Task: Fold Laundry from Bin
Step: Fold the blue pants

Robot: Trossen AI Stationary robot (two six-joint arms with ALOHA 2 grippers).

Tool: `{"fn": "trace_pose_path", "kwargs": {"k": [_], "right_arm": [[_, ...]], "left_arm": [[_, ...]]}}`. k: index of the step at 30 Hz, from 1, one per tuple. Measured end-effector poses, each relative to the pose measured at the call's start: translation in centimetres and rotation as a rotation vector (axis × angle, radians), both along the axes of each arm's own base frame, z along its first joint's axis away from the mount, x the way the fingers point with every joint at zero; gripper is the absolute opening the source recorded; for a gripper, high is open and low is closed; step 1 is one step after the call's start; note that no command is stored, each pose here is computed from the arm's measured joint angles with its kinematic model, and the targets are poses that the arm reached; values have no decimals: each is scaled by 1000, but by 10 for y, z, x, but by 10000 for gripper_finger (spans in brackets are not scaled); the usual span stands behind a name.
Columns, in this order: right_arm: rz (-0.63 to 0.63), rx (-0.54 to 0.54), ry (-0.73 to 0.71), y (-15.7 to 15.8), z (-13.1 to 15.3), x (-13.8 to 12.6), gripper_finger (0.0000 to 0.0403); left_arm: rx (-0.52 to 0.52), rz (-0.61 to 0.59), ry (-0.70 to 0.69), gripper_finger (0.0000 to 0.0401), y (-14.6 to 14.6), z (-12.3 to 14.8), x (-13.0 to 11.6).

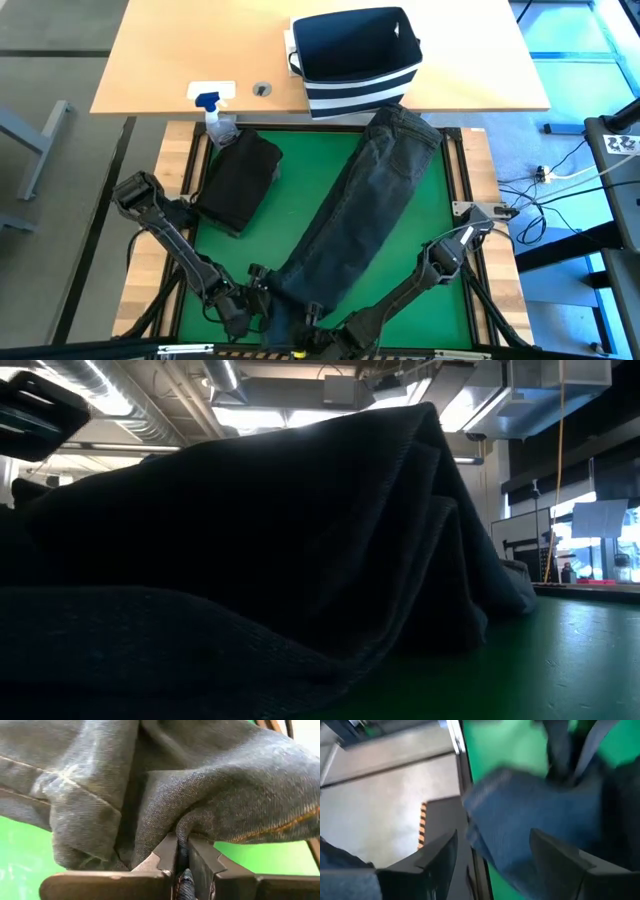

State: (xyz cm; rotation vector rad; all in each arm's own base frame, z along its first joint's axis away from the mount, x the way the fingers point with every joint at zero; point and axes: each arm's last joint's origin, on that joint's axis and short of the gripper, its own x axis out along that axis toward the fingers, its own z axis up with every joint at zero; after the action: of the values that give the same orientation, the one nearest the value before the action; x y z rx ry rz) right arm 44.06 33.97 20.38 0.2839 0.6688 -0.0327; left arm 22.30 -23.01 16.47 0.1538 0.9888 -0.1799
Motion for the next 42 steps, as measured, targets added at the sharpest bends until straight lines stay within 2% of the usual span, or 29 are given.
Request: {"fn": "trace_pose_path", "kwargs": {"k": [5, 9, 13, 19, 21, 25, 29, 33, 39, 42], "right_arm": [[-31, 22, 41, 3, -24, 2, 248], [-23, 49, -17, 7, -31, 10, 248], [15, 51, -73, 13, -50, 18, 248], [0, -77, -13, 7, -81, 20, 248], [37, -109, 18, 5, -88, 20, 248], [94, -169, 63, 2, -91, 19, 248], [93, -187, 76, -3, -92, 21, 244], [96, -181, 83, -5, -94, 24, 206], [100, -161, 69, -4, -95, 25, 106], [112, -146, 66, -3, -95, 26, 71]], "left_arm": [[-1, 27, 0, 28, 6, 0, 6], [-2, 49, -2, 30, 10, 0, 9], [-6, 57, 2, 31, 12, 0, 11], [-16, 52, 12, 31, 12, 0, 12], [-19, 51, 15, 31, 12, 0, 12], [-24, 49, 14, 32, 11, 0, 12], [-27, 50, 12, 32, 11, 0, 12], [-30, 49, 11, 32, 11, 0, 12], [-44, 46, 3, 32, 10, 1, 13], [-64, 39, -1, 32, 8, 2, 14]]}}
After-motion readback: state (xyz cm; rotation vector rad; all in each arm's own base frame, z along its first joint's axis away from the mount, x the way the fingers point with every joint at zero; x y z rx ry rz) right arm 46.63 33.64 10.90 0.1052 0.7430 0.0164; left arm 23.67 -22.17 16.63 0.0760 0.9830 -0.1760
